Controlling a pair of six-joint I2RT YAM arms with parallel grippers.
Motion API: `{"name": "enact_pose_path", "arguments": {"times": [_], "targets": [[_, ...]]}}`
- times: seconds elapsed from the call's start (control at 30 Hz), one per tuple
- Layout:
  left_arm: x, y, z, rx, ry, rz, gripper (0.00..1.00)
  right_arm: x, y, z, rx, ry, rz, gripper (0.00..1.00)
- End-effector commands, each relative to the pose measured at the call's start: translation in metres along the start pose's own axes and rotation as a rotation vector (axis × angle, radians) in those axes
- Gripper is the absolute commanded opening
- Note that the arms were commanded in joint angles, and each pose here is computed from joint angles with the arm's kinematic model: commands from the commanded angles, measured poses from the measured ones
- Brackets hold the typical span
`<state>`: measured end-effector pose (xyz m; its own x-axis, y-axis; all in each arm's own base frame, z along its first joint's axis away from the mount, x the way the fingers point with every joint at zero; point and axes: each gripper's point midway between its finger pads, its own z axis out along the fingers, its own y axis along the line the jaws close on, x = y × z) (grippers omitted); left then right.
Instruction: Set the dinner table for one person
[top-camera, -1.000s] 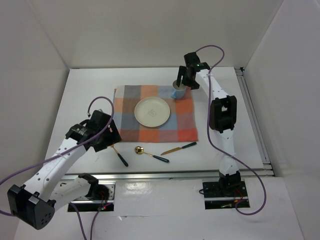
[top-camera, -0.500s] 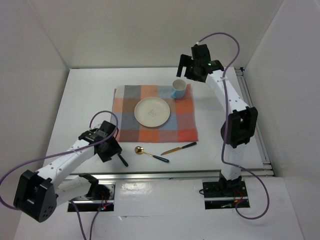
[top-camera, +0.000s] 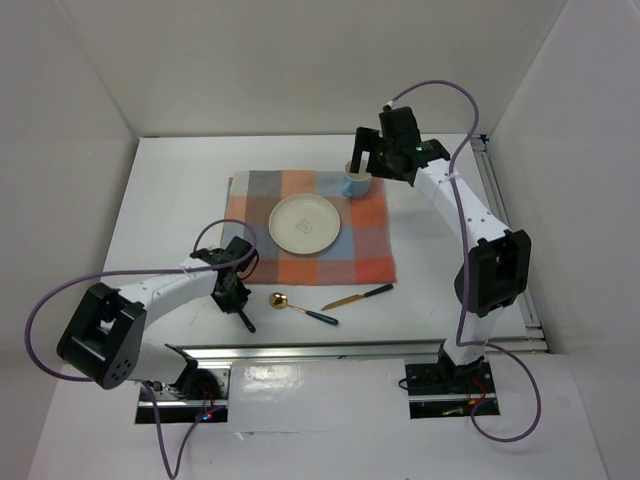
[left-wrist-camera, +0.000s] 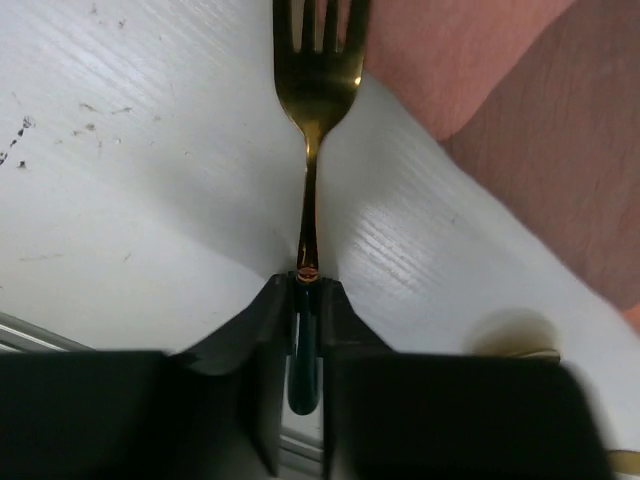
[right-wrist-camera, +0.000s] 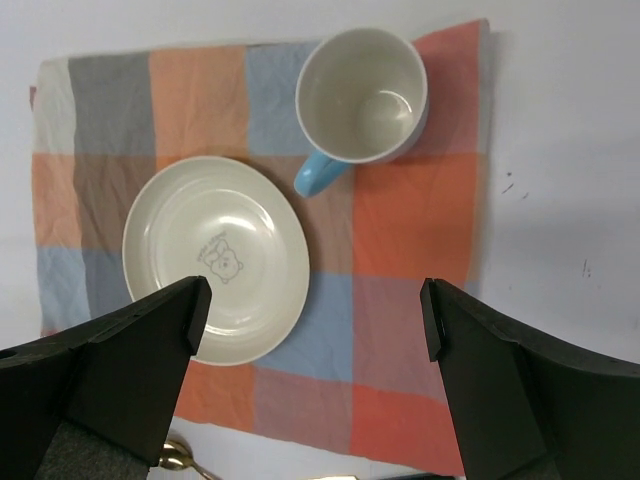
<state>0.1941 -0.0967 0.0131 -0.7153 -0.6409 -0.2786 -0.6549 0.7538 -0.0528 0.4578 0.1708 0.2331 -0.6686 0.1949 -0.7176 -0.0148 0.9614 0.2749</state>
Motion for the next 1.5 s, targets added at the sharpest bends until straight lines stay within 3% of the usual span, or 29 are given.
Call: {"name": "enact_pose_path", "arguments": {"times": [0.0,0.07,0.23,0.27,0.43,0.6,0.83,0.9,1.03,1.33,1.4,1.47], "targets": [[-0.006,0.008,-0.005,-0.078,-0.021,-0.040,0.13,-0.010,0.006,-0.028,-0.014,-0.070,-0.027,1.00],[-0.011,0.013,-0.015,-0.092,-0.042,-0.047,0.00,-0.007,0.001,-0.041,-0.005,-0.077,-0.036,1.00],[-0.044,0.008,-0.073,-0.006,-0.160,0.037,0.00,0.021,-0.021,-0.059,0.027,-0.053,-0.124,1.00],[-0.055,0.000,-0.082,0.036,-0.202,0.151,0.00,0.024,-0.022,-0.068,0.016,-0.053,-0.146,1.00],[-0.107,-0.061,-0.116,0.096,-0.303,0.374,0.00,0.071,0.001,-0.079,-0.116,0.087,-0.193,0.92],[-0.139,-0.114,-0.083,-0.009,-0.244,0.653,0.00,0.145,0.052,-0.083,-0.218,0.195,-0.316,0.78],[-0.158,-0.152,-0.032,-0.016,-0.154,0.780,0.00,0.254,0.079,-0.085,-0.222,0.317,-0.578,0.73],[-0.161,-0.157,-0.015,-0.033,-0.137,0.775,0.00,0.280,0.085,-0.085,-0.261,0.330,-0.637,0.74],[-0.170,-0.166,-0.002,0.006,-0.129,0.732,0.00,0.312,0.096,-0.087,-0.335,0.334,-0.679,0.63],[-0.171,-0.171,0.022,0.002,-0.091,0.713,0.00,0.355,0.097,-0.071,-0.363,0.395,-0.710,0.63],[-0.172,-0.171,0.023,0.011,-0.081,0.696,0.09,0.360,0.094,-0.068,-0.355,0.404,-0.714,0.63],[-0.172,-0.169,0.021,0.012,-0.082,0.695,0.28,0.365,0.090,-0.065,-0.349,0.413,-0.718,0.63]]}}
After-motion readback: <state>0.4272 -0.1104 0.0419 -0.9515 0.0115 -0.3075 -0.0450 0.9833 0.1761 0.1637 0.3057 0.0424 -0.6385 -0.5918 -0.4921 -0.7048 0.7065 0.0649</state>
